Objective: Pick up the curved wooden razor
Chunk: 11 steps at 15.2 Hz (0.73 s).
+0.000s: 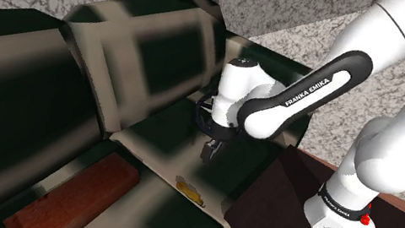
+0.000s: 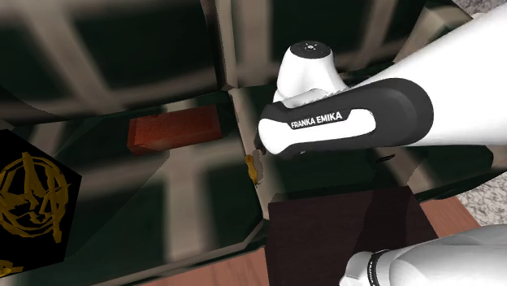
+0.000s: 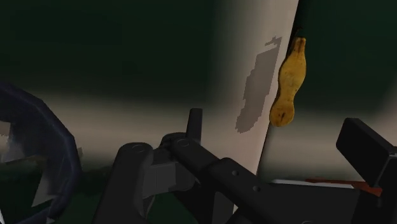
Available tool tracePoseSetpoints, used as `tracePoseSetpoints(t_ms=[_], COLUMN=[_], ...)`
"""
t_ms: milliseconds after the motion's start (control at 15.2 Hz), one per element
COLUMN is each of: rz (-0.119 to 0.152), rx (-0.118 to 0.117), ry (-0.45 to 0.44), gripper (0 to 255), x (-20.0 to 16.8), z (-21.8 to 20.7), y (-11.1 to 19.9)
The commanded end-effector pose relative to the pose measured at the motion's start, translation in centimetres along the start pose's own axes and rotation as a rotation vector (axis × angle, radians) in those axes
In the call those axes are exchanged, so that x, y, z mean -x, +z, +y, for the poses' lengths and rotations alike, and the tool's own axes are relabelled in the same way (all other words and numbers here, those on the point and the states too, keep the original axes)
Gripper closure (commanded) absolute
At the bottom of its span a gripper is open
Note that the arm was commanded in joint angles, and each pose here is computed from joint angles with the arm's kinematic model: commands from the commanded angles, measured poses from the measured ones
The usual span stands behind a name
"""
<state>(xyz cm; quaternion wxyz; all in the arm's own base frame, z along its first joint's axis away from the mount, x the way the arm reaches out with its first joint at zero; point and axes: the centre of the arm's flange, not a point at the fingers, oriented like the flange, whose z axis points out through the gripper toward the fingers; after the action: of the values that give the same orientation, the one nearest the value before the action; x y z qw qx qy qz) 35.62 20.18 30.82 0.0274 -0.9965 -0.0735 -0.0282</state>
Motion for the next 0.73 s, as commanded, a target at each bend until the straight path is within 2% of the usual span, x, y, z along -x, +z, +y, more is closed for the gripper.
tracePoseSetpoints(t_ms=[0,528,660], rz=[0.000,-0.005,-0.006], rx=[-0.009,-0.035,-0.038], ry=[0.005,0.023,0.025], gripper=[0,0,0], x=[-0.2,-1.7,-1.8], z=[-1.1,-5.8,-6.2], y=[2.4,11.6,12.9])
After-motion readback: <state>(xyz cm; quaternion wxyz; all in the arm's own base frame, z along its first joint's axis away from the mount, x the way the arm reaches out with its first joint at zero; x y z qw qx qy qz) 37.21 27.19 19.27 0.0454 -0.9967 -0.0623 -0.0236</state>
